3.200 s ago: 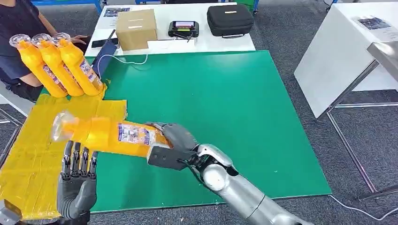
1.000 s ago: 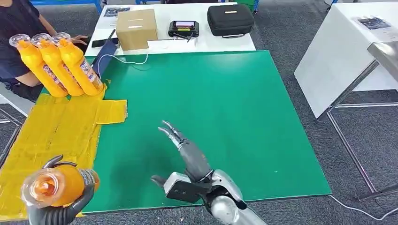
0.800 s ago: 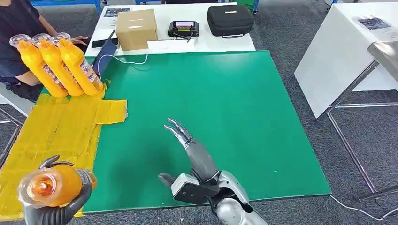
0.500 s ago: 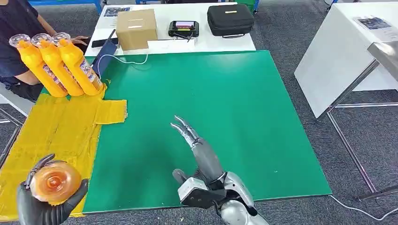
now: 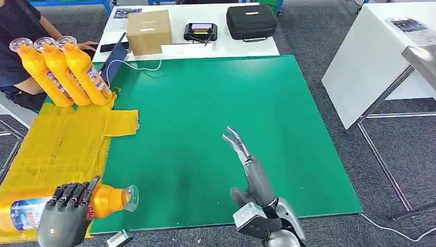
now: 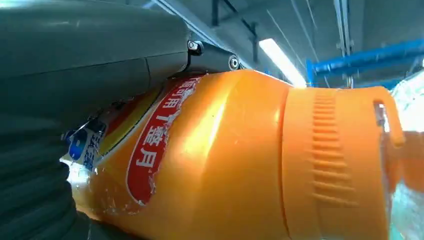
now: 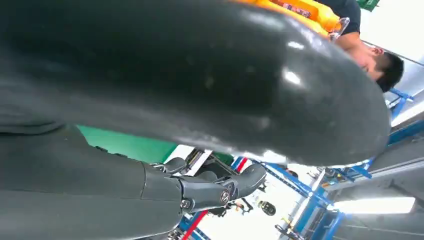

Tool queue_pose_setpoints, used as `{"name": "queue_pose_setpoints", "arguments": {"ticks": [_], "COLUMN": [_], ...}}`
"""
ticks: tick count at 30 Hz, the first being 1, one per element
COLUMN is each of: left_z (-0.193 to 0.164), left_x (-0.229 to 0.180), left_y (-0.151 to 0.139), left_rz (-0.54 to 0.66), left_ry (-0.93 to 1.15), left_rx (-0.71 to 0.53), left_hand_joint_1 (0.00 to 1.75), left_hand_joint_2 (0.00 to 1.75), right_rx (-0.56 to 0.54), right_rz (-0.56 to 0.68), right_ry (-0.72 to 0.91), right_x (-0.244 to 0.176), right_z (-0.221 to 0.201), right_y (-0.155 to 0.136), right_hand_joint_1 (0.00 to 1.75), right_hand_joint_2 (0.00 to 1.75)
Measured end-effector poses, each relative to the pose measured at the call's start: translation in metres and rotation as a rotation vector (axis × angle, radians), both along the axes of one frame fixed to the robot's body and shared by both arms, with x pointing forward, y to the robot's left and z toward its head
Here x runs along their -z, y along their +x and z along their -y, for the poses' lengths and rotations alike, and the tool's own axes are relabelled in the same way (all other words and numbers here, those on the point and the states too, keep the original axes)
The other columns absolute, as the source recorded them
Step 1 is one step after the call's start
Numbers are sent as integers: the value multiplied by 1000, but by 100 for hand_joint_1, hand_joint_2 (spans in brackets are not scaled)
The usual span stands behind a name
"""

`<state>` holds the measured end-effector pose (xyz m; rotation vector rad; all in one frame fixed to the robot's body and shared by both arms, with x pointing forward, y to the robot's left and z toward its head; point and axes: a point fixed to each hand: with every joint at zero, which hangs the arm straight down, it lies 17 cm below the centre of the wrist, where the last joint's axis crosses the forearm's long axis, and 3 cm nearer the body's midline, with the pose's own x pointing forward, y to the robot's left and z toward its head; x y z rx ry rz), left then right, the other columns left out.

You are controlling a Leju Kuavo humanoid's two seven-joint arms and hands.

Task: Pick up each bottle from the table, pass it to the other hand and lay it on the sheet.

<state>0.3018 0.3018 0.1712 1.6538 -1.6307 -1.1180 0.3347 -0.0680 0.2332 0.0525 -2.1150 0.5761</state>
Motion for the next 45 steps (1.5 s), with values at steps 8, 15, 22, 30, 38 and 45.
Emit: {"name": "queue_pose_setpoints", "arguments": {"ticks": [8, 15, 22, 30, 38, 45], "left_z": [-70, -10, 29, 39, 14, 10], "left_x": [28, 54, 95, 129, 135, 142], "left_y": [35, 51, 44, 65, 92, 92], "left_rz": [-92, -157, -271, -389, -410, -445], "left_ry": [-55, 8, 137, 159, 74, 4], "left_rx": [-238, -95, 102, 203, 86, 74], "left_hand_joint_1": [175, 175, 175, 0, 0, 0], "left_hand_joint_2": [175, 175, 175, 0, 0, 0], "right_rx": [31, 36, 22, -1, -5, -2], "right_rz": [2, 4, 9, 14, 3, -8], "right_ry": [8, 17, 28, 31, 25, 10], "right_x": [-2, -4, -7, -10, -5, 1], "right_z": [28, 34, 34, 29, 26, 25], "right_y": [5, 7, 8, 15, 17, 18], "right_hand_joint_1": [0, 0, 0, 0, 0, 0], "right_hand_joint_2": [0, 0, 0, 0, 0, 0]}}
